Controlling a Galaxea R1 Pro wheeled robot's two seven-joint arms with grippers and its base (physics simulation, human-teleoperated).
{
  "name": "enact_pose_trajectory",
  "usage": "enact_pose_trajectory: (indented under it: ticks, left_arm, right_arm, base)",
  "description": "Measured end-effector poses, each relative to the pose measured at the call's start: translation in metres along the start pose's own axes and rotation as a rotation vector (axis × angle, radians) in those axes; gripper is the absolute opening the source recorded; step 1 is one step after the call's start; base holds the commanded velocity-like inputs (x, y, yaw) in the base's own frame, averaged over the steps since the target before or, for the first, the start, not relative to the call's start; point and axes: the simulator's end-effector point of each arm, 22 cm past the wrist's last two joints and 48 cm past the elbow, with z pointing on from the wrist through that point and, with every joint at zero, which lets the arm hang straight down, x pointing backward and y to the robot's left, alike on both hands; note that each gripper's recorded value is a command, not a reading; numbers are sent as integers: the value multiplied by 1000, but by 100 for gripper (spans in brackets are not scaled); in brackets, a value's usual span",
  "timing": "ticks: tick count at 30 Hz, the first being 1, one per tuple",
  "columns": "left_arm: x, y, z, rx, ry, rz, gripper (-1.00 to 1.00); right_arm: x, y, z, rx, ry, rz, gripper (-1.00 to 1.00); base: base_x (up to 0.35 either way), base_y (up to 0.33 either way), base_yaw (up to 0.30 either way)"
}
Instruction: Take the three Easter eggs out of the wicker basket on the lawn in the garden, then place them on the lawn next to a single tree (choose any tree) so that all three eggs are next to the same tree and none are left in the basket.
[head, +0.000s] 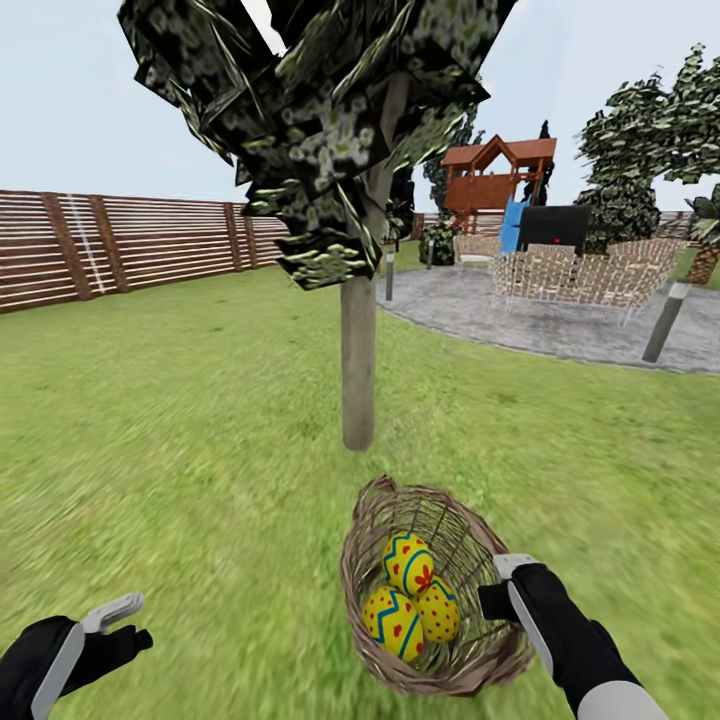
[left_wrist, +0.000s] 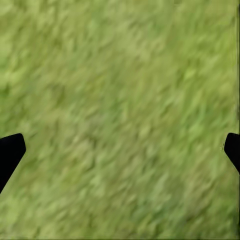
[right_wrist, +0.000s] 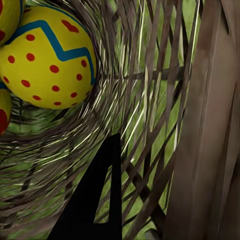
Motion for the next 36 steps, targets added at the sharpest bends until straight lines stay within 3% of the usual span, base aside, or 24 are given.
enact_pose_trajectory:
  ticks: [6,19,36]
  left_arm:
    - [-1,-3,-1,6,-4,0,100]
    - [-2,-11,-5,21,-12,-3,100]
    - [16,-6,20,20,-8,-4,100]
  right_arm:
    - [10,-2,-3,5,46,0,-100]
    - [4,-1,-8,5,31,-5,-100]
    - [22,1,15,4,30,-5,-100]
  base:
    - [347,0,-241]
    - [347,0,-208]
    - [14,0,-1]
